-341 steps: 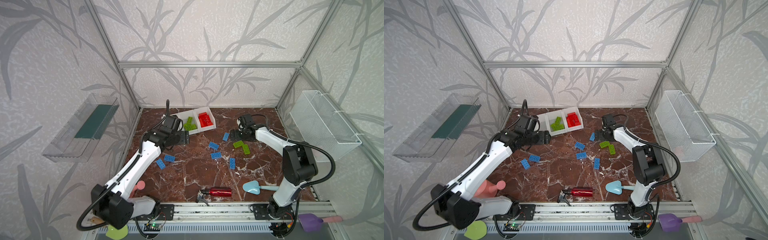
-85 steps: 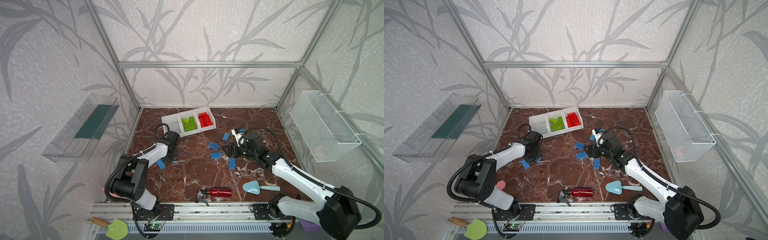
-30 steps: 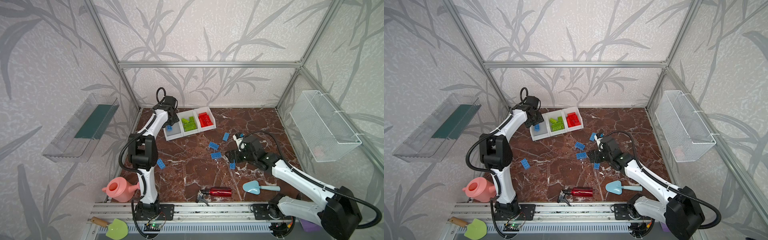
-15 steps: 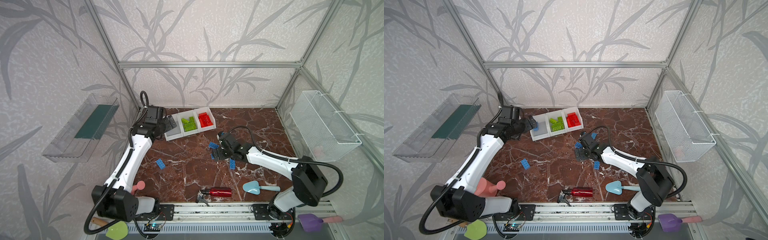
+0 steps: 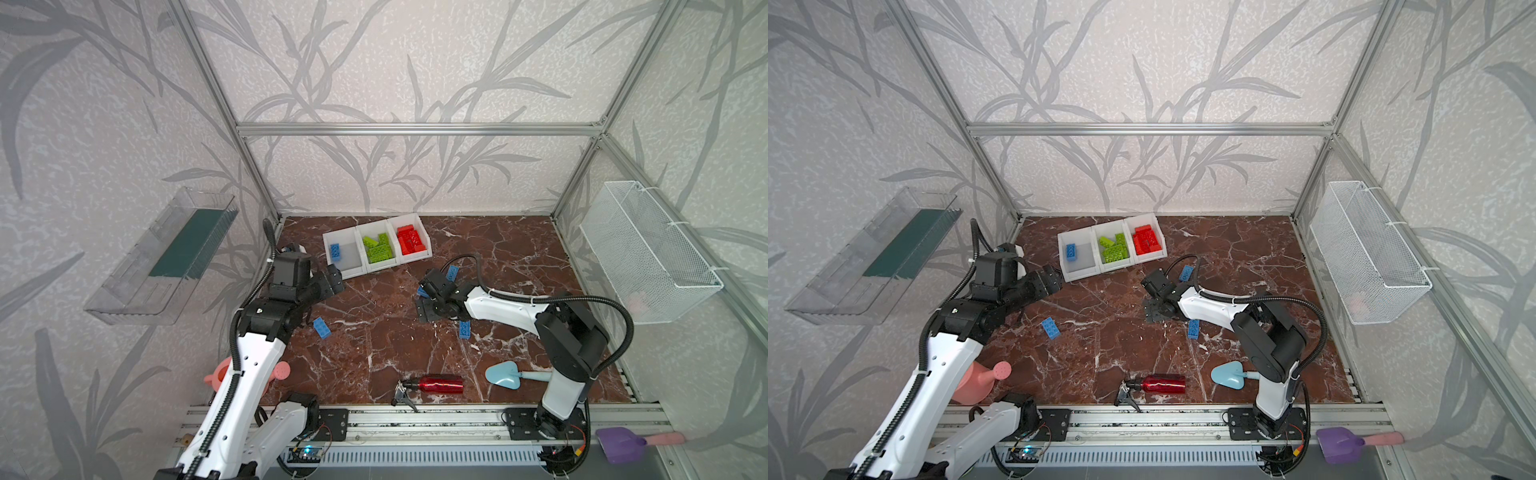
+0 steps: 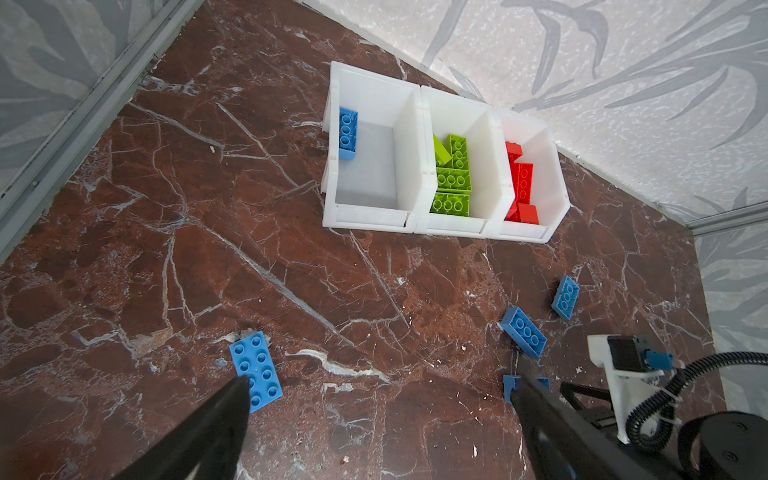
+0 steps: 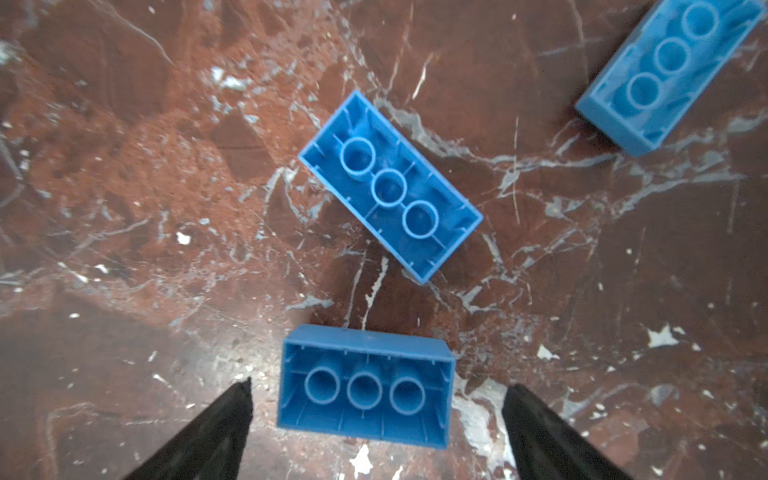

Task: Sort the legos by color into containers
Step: 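Lower the right gripper onto a blue brick while the left gripper releases and withdraws, then carry the blue brick with the right gripper over the blue compartment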

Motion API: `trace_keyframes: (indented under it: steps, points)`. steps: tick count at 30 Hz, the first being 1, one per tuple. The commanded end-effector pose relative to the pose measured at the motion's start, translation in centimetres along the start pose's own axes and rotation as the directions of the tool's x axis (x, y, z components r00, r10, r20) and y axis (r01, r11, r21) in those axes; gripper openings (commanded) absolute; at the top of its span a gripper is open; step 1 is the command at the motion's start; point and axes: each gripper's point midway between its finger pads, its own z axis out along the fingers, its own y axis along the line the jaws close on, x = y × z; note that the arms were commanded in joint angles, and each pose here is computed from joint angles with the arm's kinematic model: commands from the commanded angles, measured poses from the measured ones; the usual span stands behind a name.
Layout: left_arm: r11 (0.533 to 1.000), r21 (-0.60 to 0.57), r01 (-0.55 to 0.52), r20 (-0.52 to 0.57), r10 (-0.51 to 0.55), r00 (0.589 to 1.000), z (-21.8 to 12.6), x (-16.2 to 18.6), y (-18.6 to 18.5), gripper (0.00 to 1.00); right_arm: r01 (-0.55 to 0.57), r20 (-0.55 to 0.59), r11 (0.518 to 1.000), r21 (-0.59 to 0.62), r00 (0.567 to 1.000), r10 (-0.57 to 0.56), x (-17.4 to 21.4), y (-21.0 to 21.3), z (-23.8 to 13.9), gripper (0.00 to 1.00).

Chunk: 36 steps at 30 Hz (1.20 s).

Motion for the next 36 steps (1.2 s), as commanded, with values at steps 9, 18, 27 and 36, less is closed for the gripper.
trace_keyframes:
  steps: [9,18,27,36]
  points:
    - [0.998,-0.042,-0.051,-0.031,0.05,0.998,-0.1,2.0,1.5,0.99,-0.014,-0.048,0.997,0.077,0.999,0.017,0.5,0.1,1.6,0.77]
    - [0.998,-0.04,-0.048,-0.018,0.047,0.999,-0.6,1.7,1.4,0.99,0.007,-0.017,1.0,0.026,1.0,-0.006,-1.0,1.6,-0.1,0.58]
    - [0.999,-0.036,-0.008,-0.031,0.007,1.0,-1.1,2.7,1.8,0.99,0.116,0.133,0.948,-0.298,0.988,-0.079,-9.3,9.3,-3.8,0.58]
    - [0.995,-0.085,0.042,-0.062,-0.047,0.997,-1.6,5.1,3.7,0.99,0.248,0.233,0.839,-0.484,0.961,-0.149,-17.2,16.9,-5.8,0.58]
